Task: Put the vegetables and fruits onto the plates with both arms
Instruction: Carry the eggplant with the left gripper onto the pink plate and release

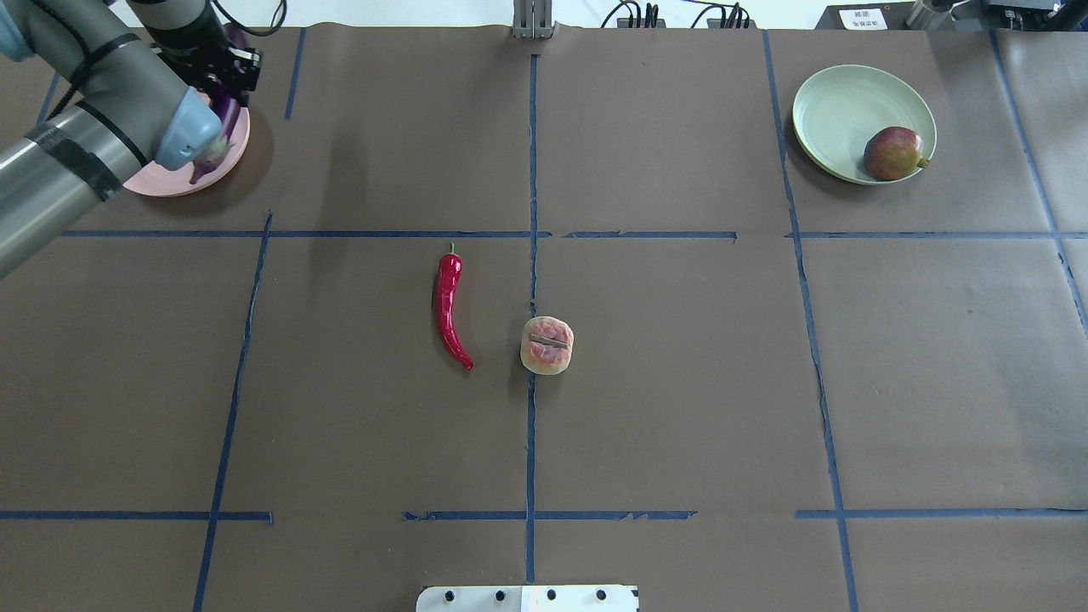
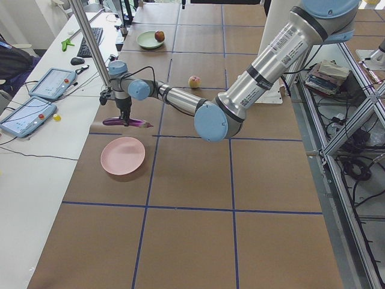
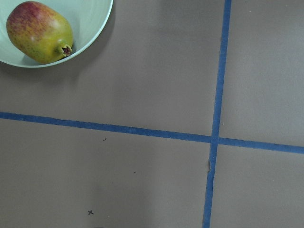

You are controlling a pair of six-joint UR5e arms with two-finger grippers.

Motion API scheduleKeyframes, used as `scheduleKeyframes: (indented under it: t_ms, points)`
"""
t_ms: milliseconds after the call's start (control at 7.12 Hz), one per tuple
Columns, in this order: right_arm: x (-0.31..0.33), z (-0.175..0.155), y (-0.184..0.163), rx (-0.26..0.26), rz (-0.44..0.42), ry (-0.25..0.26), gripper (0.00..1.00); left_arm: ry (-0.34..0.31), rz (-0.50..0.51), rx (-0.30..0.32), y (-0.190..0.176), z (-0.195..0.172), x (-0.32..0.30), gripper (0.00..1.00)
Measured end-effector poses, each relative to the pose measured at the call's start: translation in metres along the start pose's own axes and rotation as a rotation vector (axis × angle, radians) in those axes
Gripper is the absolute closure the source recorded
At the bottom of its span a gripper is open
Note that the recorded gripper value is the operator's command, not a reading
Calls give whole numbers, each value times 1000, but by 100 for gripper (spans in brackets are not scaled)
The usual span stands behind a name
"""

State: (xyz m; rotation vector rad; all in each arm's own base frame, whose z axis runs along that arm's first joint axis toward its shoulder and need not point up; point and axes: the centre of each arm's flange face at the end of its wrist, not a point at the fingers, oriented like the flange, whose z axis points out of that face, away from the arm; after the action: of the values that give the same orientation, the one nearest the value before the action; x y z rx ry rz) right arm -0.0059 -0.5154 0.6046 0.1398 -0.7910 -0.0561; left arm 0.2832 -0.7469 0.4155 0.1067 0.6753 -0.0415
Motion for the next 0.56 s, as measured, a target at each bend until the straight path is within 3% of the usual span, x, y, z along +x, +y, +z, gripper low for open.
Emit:
scheduleKeyframes:
  t_ms: [140, 561]
  points:
    - [-1, 1, 0, -2, 1, -1, 0, -2, 30, 5, -2, 33, -39, 1]
    - [-8, -1, -3, 4, -12, -4, 0, 9, 69, 13, 10, 74, -70, 0]
